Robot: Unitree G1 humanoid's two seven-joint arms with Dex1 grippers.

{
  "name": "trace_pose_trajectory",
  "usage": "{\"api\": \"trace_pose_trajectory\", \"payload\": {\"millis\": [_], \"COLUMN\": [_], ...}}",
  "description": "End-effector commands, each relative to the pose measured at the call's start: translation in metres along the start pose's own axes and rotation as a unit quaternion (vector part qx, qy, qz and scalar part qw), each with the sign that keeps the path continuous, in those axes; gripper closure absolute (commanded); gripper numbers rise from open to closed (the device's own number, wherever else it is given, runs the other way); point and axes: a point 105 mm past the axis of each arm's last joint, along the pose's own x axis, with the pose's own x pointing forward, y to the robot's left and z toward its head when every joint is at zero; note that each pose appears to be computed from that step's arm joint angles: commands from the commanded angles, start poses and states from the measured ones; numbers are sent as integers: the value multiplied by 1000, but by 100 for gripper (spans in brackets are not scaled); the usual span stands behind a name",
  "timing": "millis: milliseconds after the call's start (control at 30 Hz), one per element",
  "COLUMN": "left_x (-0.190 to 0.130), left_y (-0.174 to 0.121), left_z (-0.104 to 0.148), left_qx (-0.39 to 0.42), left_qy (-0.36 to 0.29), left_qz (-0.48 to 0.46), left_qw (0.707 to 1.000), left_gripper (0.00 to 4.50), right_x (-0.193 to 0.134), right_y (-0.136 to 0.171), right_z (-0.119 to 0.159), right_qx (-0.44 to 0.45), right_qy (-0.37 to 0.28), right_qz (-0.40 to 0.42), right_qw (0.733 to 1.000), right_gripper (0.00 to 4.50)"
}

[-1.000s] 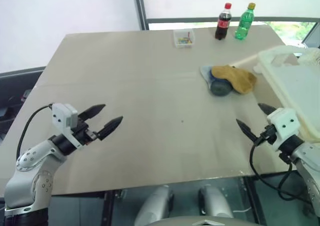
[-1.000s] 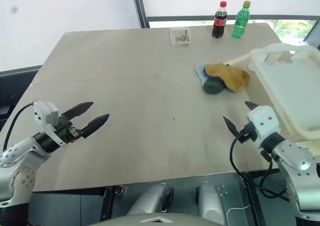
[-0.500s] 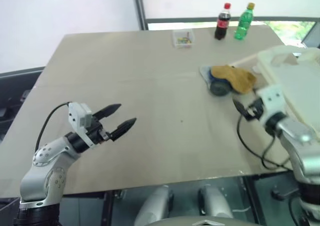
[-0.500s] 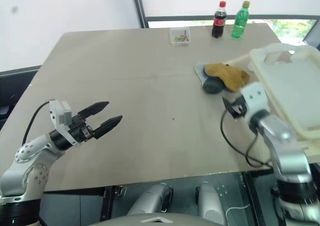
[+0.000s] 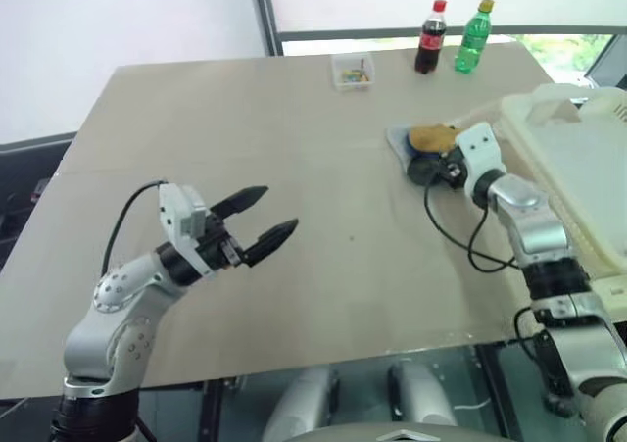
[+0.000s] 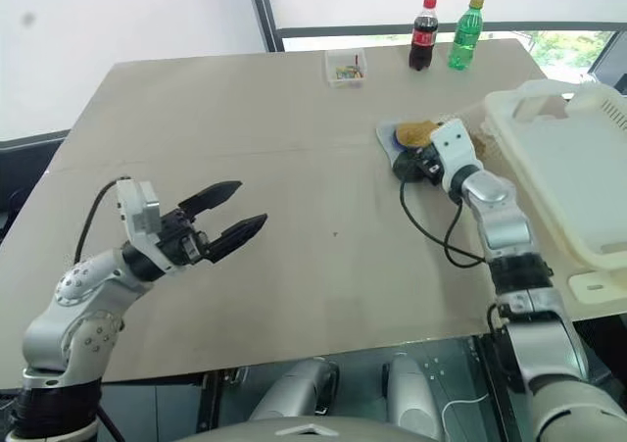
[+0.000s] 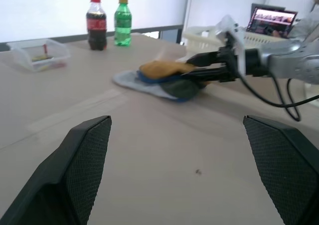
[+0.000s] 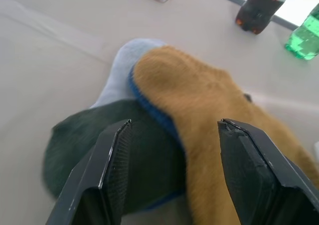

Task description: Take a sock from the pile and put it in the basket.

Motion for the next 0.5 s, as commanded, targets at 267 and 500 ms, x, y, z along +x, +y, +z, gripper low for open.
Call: {"api": "trace_pose_trajectory", "payload": {"millis": [267,500], "left_x": [8,5], "left_y": [-11,-8], "left_z": [8,6], "left_qx": [3,5], "left_qy": [-28,-25], "left_qz": [-6,1], "left_qw": [1000,1000], "left_gripper": [0,0], "right_x": [12,14], "right_y": [-18,-18], "right_z": [11,7], "right_qx": [-8,-5], "right_qy": [-16,-12], "right_qz": [-12,-4], "right_qw": [1000,1000], "right_gripper": [168,168]}}
